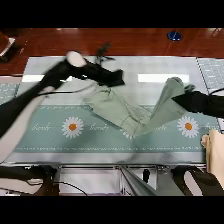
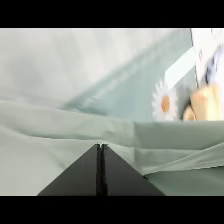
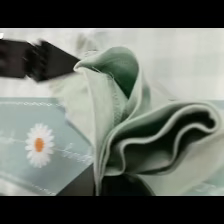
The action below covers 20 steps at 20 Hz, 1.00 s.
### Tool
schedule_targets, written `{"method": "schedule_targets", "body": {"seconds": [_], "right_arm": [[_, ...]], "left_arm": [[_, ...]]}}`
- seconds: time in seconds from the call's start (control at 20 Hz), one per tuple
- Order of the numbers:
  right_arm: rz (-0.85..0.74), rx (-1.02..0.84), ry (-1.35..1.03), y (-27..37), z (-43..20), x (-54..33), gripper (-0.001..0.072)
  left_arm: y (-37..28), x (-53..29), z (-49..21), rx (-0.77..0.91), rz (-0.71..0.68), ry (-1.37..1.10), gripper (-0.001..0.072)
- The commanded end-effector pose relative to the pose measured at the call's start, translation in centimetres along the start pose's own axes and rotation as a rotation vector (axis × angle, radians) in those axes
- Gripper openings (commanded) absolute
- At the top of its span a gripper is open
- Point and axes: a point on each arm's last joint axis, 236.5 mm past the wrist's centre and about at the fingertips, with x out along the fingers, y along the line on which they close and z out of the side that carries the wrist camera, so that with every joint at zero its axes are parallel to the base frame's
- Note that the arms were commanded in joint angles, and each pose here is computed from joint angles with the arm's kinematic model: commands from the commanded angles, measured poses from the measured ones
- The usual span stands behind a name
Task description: Fold the shirts.
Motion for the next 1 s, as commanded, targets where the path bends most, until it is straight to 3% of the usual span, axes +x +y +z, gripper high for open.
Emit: {"method": "schedule_targets", "body": {"seconds": [0.0,0.25,0.55,0.85,0.9,0.95], "right_arm": [[0.117,-0.046,0.085,3.3,0.7,5.1,0.0021],[0.193,-0.11,0.221,8.5,2.4,17.1,0.0021],[0.207,-0.076,0.371,9.5,1.0,28.6,0.0021],[0.179,-0.016,0.425,8.0,-1.1,33.3,0.0026],[0.18,-0.011,0.421,8.0,-1.1,33.5,0.0162],[0.186,-0.025,0.429,8.0,-1.3,33.4,0.0421]], "left_arm": [[2.5,-12.7,2.8,0.078,0.115,-0.255,0.0018],[2.0,-20.6,-4.1,0.124,0.169,-0.424,0.0018],[5.1,-18.5,-12.5,0.063,0.18,-0.364,0.0018],[7.3,-17.0,-14.0,0.003,0.196,-0.332,0.0018],[7.4,-17.1,-13.8,0.003,0.198,-0.339,0.0018],[7.4,-17.2,-13.6,0.004,0.201,-0.351,0.0018]]}}
